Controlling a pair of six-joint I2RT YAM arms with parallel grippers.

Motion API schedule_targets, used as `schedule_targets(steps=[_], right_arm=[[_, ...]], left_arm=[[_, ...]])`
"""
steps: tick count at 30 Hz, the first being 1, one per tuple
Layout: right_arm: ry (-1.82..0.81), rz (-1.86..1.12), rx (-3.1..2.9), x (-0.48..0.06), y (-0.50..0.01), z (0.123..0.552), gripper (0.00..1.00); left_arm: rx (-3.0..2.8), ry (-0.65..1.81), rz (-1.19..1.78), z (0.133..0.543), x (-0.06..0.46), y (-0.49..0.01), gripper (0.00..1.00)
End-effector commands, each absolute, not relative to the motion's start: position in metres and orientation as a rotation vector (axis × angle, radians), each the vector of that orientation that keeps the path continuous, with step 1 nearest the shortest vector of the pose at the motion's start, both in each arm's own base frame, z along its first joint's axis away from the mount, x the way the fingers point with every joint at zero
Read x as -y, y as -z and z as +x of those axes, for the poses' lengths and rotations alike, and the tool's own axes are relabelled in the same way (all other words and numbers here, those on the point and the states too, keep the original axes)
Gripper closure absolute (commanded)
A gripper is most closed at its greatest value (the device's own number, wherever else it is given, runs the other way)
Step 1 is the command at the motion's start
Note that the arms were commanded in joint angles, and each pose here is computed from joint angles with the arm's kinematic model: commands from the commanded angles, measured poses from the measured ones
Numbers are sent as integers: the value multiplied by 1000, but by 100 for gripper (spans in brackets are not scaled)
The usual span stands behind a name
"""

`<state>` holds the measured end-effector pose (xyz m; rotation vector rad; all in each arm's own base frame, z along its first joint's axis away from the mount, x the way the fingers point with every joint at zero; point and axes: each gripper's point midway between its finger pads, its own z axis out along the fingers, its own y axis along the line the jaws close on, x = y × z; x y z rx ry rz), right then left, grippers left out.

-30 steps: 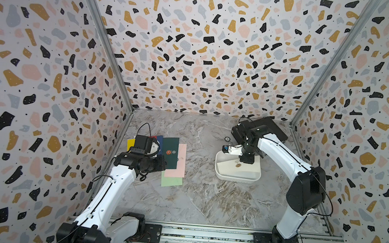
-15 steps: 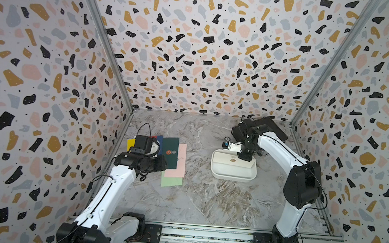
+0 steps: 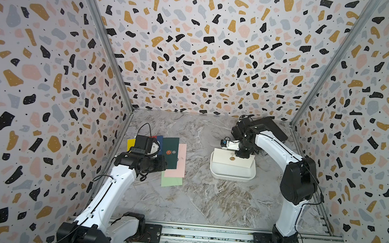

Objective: Put the sealed envelopes into the storage box
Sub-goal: Place the envelope in the storage box.

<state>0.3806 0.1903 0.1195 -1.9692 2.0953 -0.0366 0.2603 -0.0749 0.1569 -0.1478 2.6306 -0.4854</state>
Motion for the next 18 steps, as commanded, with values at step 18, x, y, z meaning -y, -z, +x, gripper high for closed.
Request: schedule_targets(steps=[18], right_arm=[[-686,-512,-2215,-260,-252,384,56]], left_arm=[[-2634,508,-349,302,81,-144,53]])
